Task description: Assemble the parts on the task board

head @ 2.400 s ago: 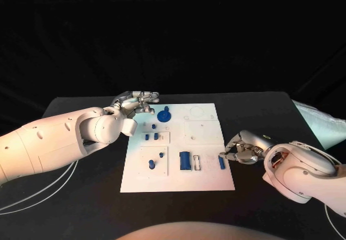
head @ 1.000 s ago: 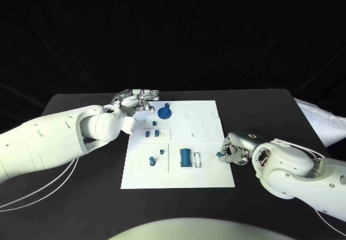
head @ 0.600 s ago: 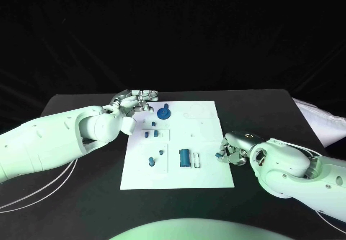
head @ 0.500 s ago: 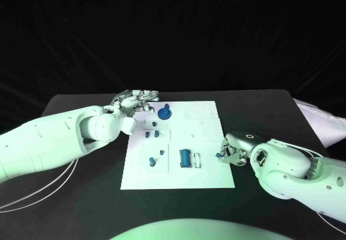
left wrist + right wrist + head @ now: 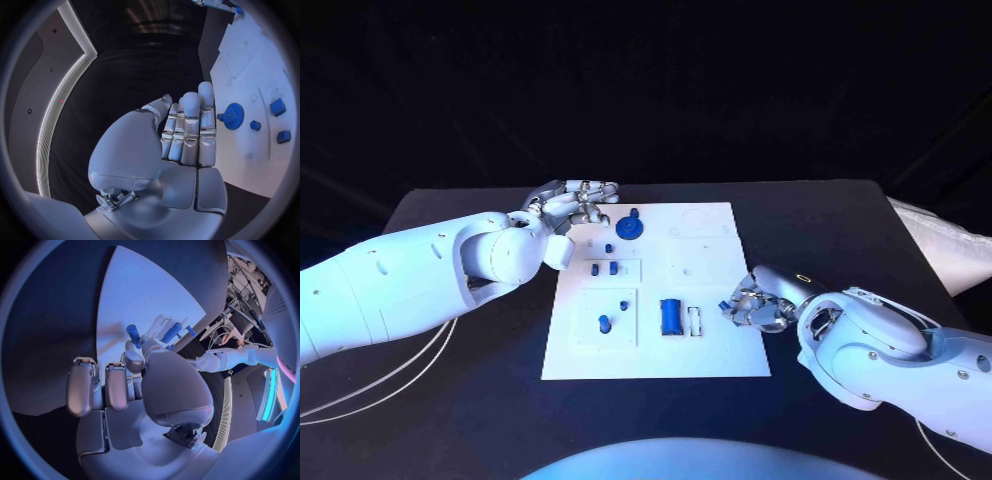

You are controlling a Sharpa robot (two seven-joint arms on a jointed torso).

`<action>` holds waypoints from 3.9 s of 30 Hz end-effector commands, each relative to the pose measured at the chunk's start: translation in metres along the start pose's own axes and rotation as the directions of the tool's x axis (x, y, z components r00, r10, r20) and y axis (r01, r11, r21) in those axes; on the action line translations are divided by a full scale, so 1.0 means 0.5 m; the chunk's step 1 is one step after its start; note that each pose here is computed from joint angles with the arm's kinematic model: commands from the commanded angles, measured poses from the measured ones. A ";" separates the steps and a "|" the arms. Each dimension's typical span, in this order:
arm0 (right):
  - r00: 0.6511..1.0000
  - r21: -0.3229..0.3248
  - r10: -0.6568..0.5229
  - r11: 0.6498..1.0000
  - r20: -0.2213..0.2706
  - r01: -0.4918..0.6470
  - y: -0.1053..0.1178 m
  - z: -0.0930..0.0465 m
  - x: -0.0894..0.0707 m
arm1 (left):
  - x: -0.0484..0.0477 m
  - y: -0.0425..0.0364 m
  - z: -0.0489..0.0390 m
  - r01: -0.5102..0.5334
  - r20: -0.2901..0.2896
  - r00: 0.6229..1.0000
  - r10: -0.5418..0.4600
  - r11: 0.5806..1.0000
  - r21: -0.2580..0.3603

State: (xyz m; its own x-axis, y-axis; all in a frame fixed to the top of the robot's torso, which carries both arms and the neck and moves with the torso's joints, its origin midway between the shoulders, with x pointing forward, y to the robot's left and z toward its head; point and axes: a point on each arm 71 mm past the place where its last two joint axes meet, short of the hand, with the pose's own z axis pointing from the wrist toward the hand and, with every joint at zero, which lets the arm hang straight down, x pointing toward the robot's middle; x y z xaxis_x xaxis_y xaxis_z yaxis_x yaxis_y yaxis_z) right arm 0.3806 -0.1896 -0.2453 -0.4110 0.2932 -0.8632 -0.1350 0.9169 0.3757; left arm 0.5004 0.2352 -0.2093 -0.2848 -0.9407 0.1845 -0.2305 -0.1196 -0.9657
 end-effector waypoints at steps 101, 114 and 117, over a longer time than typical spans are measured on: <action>0.983 -0.006 0.094 0.995 -0.160 -0.097 0.062 0.032 0.048 | 0.013 0.001 0.004 -0.001 -0.044 0.999 0.001 1.000 -0.001; 0.987 -0.006 0.078 0.997 -0.141 -0.079 0.051 0.020 0.039 | 0.011 0.001 0.004 -0.001 -0.041 0.999 0.001 1.000 -0.001; 0.987 -0.007 0.075 0.997 -0.139 -0.077 0.047 0.020 0.038 | 0.011 0.001 0.004 -0.001 -0.041 0.999 0.001 1.000 -0.001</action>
State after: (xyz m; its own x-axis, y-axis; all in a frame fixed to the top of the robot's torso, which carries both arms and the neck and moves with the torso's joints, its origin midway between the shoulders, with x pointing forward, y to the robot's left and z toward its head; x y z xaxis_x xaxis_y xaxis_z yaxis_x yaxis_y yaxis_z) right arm 0.3789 -0.1605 -0.2566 -0.5450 0.3409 -0.7660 -0.0832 0.8871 0.4540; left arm 0.5009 0.2315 -0.2102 -0.3038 -0.9344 0.1858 -0.2368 -0.1148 -0.9647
